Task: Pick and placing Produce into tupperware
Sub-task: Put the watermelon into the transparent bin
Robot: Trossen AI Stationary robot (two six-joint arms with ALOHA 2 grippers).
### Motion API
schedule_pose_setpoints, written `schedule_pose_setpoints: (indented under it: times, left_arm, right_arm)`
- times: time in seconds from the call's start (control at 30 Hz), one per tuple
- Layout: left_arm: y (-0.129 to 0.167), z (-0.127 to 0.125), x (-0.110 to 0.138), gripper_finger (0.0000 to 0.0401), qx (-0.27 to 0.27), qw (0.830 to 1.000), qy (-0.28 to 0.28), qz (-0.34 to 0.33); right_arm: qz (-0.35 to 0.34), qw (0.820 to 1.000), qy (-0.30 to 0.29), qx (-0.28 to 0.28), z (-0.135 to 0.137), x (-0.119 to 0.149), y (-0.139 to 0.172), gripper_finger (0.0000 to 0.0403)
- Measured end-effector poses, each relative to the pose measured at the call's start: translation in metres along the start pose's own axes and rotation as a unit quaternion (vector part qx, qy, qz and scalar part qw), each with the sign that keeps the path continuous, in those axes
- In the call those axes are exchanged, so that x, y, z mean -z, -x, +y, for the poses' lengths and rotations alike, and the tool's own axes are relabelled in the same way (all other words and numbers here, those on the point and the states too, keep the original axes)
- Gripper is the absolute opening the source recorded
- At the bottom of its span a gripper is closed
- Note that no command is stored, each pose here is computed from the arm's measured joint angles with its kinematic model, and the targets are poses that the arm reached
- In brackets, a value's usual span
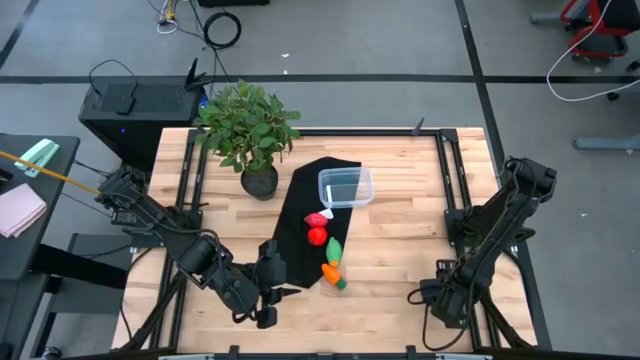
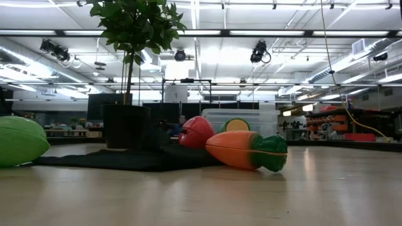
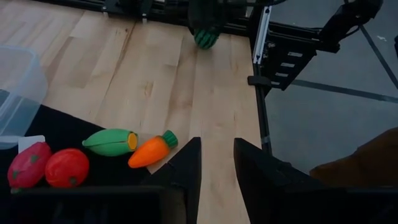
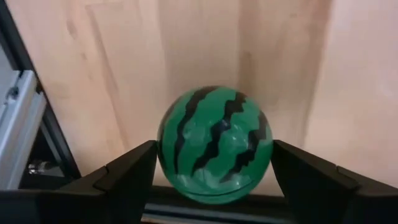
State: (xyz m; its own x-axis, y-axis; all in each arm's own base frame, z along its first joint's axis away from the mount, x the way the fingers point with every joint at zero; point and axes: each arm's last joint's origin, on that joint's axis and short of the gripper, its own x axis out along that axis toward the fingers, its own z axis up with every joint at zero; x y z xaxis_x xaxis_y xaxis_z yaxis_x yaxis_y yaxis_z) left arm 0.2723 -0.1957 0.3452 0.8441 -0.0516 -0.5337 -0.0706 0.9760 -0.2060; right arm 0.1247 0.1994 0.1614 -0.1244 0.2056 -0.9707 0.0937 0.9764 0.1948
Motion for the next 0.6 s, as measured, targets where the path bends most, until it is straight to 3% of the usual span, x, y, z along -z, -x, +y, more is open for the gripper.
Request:
schedule_pose_setpoints:
  times: [0.23, 0.6]
  left_arm:
    - [0.0000, 0.0000, 0.0000, 0.0101, 0.000, 1.000, 0.010, 0.000]
    - [0.0000, 0.0000, 0.0000, 0.0102, 0.000, 1.000, 0.009, 0.000]
  right_arm:
    - [0.010, 1.000, 0.002, -0.005, 0.0050, -0.0049, -0.0116, 0.0316]
    - [0.000, 1.000, 0.011, -0.014, 0.0045, -0.0035, -0.0053, 0.0289]
